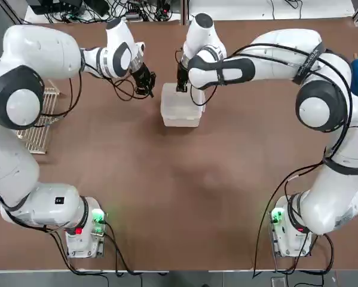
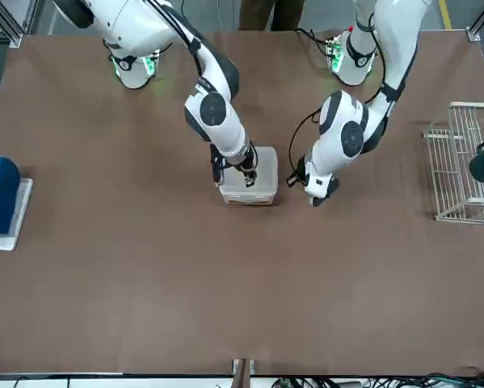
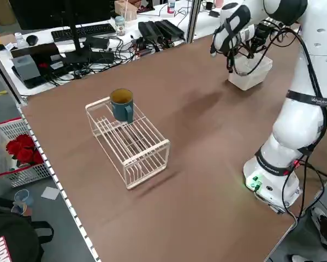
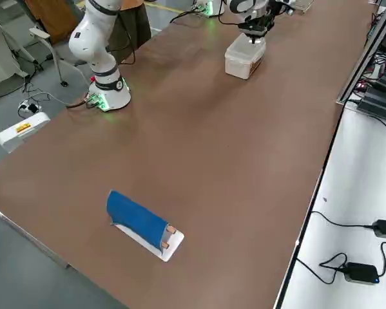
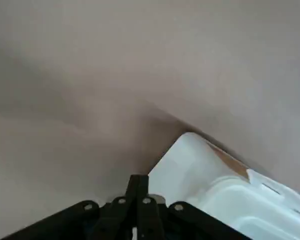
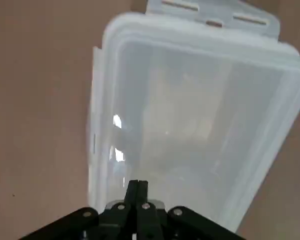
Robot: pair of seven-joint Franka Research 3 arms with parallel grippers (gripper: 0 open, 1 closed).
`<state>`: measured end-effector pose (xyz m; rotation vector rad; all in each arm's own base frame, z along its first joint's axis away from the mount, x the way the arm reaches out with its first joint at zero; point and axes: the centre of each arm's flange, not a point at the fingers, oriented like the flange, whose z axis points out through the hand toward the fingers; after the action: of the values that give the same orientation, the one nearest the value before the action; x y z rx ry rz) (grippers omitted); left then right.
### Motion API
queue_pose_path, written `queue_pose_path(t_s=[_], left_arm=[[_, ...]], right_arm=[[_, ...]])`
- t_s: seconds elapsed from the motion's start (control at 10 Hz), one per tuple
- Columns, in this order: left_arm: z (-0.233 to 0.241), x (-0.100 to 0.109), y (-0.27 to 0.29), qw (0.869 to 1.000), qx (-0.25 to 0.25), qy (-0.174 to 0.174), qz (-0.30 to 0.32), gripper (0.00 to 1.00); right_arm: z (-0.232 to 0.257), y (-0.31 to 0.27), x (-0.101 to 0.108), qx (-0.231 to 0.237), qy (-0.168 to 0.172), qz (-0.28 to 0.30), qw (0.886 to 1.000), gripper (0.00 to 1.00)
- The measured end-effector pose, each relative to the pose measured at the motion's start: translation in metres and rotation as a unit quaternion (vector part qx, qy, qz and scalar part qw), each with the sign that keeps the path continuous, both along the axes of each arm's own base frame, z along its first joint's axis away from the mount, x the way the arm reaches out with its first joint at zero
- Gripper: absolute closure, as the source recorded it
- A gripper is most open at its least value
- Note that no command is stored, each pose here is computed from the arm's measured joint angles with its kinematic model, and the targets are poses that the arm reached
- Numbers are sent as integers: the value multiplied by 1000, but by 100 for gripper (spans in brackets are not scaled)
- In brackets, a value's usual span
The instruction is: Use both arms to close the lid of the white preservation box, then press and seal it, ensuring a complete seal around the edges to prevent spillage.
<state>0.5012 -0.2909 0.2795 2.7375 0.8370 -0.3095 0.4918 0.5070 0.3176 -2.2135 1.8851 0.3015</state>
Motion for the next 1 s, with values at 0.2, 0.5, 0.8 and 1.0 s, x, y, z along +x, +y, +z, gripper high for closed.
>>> queue_pose_path(t_s=[0.2, 0.5, 0.8, 1.0], left_arm=[[33, 7, -1, 999, 2, -10, 42, 99], [78, -7, -46, 997, 8, -22, 79, 99], [88, -22, -106, 996, 9, -25, 86, 99], [76, -24, -147, 995, 20, -28, 90, 99]], right_arm=[[19, -13, 7, -21, 4, 10, 1000, 99], [45, -45, 20, -52, 5, 38, 998, 99], [46, -130, 62, -61, 40, 91, 993, 99], [48, -170, 70, -34, 59, 119, 991, 99]])
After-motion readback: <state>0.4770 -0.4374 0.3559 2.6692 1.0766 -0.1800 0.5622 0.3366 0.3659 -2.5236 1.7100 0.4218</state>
